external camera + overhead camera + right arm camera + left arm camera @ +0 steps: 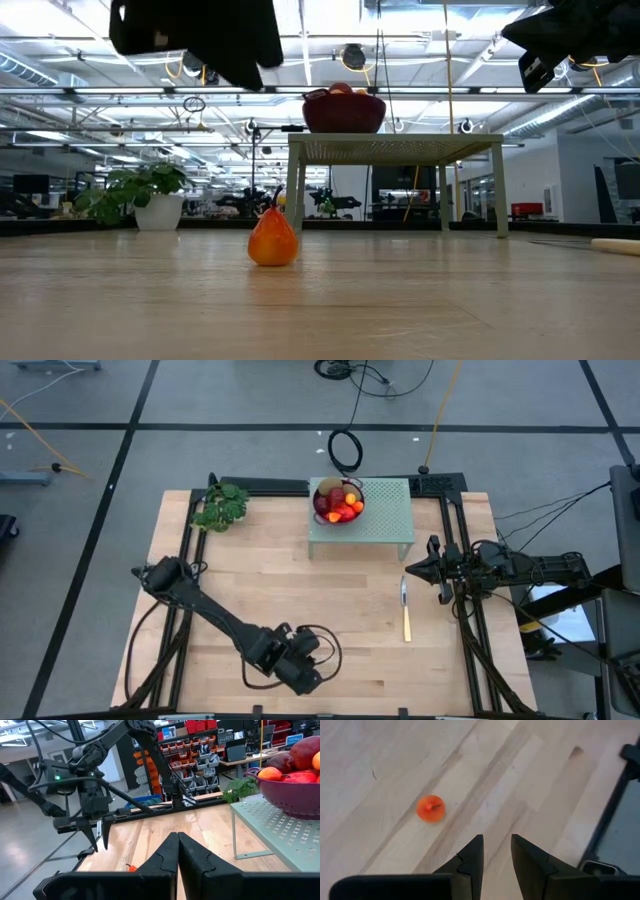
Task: Pick & Place Fruit
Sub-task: Put the pear into the dark red colander on the shelf
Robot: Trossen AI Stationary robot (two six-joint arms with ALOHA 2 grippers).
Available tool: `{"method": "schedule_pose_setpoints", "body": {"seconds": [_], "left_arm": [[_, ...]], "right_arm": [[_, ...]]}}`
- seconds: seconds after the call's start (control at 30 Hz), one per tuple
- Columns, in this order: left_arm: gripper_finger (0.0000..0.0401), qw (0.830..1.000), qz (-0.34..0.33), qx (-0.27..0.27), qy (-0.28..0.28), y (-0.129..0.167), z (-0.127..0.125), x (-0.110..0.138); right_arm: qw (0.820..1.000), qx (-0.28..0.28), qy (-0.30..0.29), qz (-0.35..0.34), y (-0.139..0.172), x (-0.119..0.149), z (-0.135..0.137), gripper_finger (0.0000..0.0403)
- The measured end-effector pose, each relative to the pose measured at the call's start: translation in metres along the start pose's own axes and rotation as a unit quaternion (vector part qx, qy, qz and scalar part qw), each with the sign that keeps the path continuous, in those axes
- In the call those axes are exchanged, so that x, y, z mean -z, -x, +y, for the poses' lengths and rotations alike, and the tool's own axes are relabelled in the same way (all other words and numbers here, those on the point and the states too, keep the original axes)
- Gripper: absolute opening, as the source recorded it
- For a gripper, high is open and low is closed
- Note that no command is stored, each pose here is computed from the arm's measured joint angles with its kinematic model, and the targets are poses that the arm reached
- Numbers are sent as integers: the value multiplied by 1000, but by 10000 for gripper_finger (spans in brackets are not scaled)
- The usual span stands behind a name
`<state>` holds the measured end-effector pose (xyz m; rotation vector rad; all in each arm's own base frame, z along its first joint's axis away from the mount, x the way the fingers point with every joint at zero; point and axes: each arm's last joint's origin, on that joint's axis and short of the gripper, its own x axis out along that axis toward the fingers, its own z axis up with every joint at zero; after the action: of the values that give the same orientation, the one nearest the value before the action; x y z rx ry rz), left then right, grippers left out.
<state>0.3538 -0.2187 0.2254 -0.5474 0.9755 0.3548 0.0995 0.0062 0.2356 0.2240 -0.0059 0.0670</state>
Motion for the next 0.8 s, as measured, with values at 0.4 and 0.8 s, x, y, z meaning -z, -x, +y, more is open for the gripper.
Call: {"method": "schedule_pose_setpoints", "body": {"seconds": [0.4,0.8], "left_arm": [[180,998,-27,-58,1,-14,9,-2],[348,993,-22,-118,8,-33,33,14]], "right_arm": [[1000,0,0,0,0,0,0,0],[1000,0,0,0,0,0,0,0]]}}
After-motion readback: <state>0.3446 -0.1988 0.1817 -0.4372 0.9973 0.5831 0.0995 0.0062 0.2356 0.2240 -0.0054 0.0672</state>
